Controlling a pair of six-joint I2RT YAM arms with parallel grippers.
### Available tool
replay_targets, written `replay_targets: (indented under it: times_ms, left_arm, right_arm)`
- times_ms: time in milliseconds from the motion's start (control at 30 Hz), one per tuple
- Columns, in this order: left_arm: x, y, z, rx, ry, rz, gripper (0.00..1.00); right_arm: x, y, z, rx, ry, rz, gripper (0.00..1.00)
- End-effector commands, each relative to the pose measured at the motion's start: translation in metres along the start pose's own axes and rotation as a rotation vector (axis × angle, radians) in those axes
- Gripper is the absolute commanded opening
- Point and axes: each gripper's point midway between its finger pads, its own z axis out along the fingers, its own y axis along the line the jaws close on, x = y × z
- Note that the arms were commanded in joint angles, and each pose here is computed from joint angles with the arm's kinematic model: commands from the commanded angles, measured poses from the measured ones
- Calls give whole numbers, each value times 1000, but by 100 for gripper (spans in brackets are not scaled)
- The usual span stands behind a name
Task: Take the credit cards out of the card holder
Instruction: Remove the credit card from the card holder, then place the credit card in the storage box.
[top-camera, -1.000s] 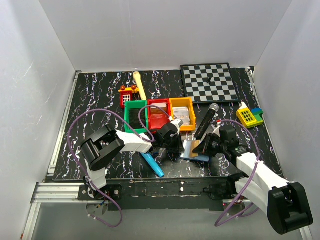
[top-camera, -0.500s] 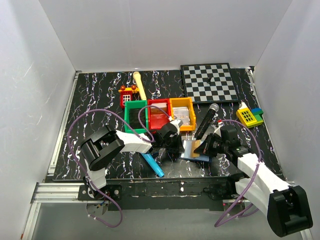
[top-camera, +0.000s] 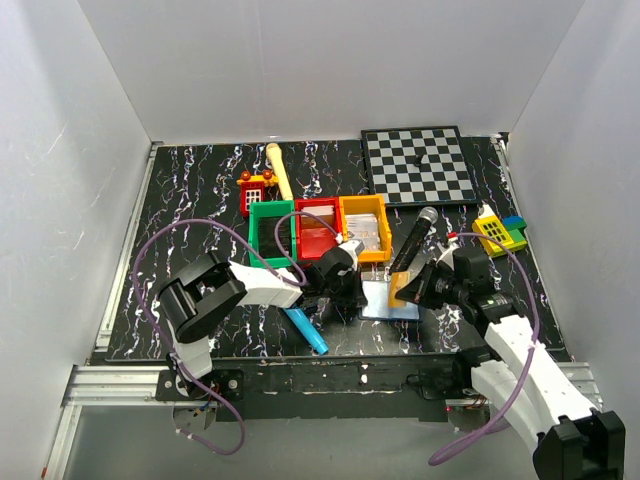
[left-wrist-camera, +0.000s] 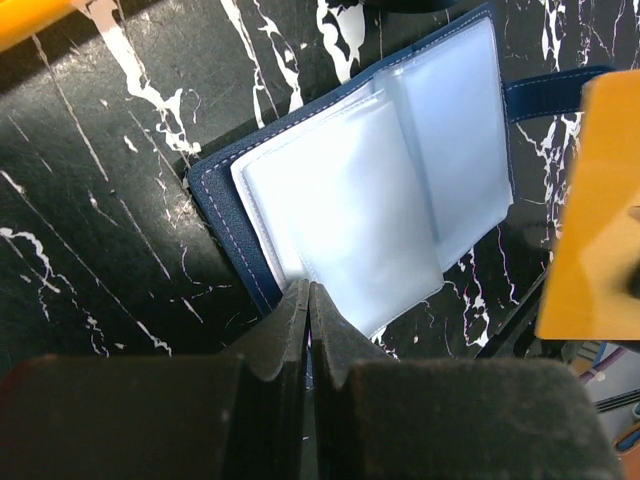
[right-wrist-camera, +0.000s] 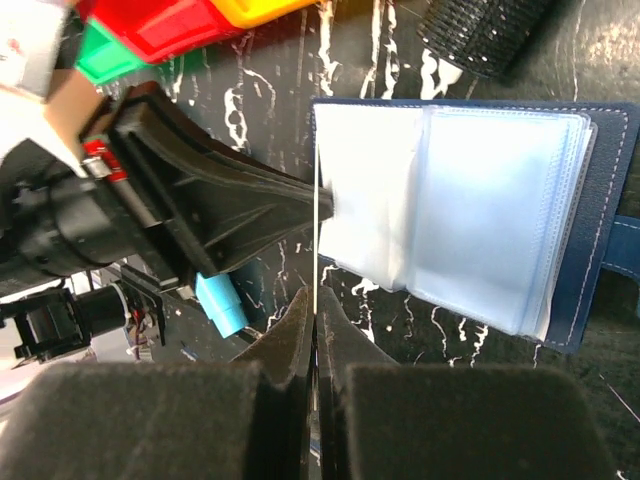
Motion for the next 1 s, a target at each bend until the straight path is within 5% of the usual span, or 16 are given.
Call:
replay_targets:
  times_ms: [0,67,233,467,633,800,967]
  left_arm:
    - [32,33,-14,-125,95,29,0]
    - [22,25,-20,-103,66,47,7]
    - [-20,-17,-57,-18,-44,88,48]
    - [-79,-52,-136,-6,-263,100,66]
    - [-90,-48,-189,54,-465,105,88]
    - [-87,-84,-263,420,-597,138,95]
    - [-50,-109,-285,612,-494,342,92]
  right_arm:
    - [-16,21,-23,-22,-52,-72,1]
    - [-20,27,-30,-28,-67,-108,1]
    - [-27,40,-46,-34,-96,-201,1]
    - [-32,70,-63,-109,-96,-330,1]
    - [2,126,-77,-341,89,-538,1]
    - [69,174,-97,-600,318,-795,1]
    - [98,205,-110,-792,438,-821,1]
